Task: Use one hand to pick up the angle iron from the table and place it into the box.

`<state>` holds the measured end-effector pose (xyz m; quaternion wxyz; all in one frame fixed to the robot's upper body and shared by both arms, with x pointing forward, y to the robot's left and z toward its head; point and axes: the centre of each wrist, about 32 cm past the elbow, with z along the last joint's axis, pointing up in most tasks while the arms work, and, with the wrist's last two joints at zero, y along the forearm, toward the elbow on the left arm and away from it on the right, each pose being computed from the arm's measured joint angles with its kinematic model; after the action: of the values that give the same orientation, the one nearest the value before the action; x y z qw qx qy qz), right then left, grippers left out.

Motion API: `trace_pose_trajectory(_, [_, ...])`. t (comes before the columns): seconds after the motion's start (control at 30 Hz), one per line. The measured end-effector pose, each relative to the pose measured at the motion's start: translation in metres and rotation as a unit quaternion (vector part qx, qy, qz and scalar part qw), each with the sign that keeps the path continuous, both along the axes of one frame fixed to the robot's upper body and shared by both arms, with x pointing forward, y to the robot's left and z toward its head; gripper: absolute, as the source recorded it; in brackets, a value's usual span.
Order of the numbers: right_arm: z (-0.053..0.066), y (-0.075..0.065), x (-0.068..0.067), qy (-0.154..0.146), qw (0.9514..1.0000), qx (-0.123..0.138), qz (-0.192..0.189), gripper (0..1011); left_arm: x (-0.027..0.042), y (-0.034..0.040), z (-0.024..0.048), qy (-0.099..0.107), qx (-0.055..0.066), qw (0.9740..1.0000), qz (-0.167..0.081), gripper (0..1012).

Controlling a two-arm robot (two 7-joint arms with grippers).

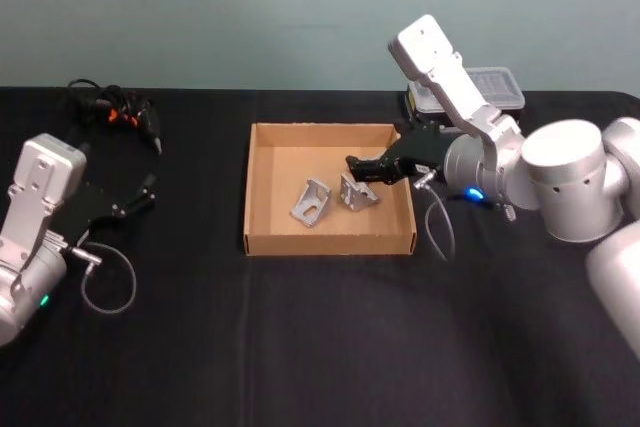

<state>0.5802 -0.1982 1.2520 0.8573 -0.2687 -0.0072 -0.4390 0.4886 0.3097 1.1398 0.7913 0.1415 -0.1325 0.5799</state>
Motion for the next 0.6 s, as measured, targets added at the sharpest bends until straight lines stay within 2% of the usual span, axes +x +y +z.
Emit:
trace_pose_trajectory(0.23, [-0.007, -0.011, -0.027, -0.032, 0.9992, 0.023, 0.004, 1000, 0.0000, 0.0000, 0.0000, 0.000, 0.000, 1.0000, 0.000, 1011])
trace_pose_trajectory(0.33, [-0.014, -0.013, -0.039, -0.043, 0.9987, 0.028, 0.004, 1000, 0.0000, 0.0000, 0.0000, 0.000, 0.000, 1.0000, 0.000, 1011])
trace_pose_trajectory(0.43, [-0.020, -0.014, -0.044, -0.050, 0.9983, 0.030, 0.000, 1000, 0.0000, 0.0000, 0.0000, 0.000, 0.000, 1.0000, 0.000, 1011])
trace_pose_trajectory(0.6, [-0.034, -0.012, -0.053, -0.077, 0.9965, 0.031, -0.011, 1000, 0.0000, 0.0000, 0.0000, 0.000, 0.000, 1.0000, 0.000, 1012])
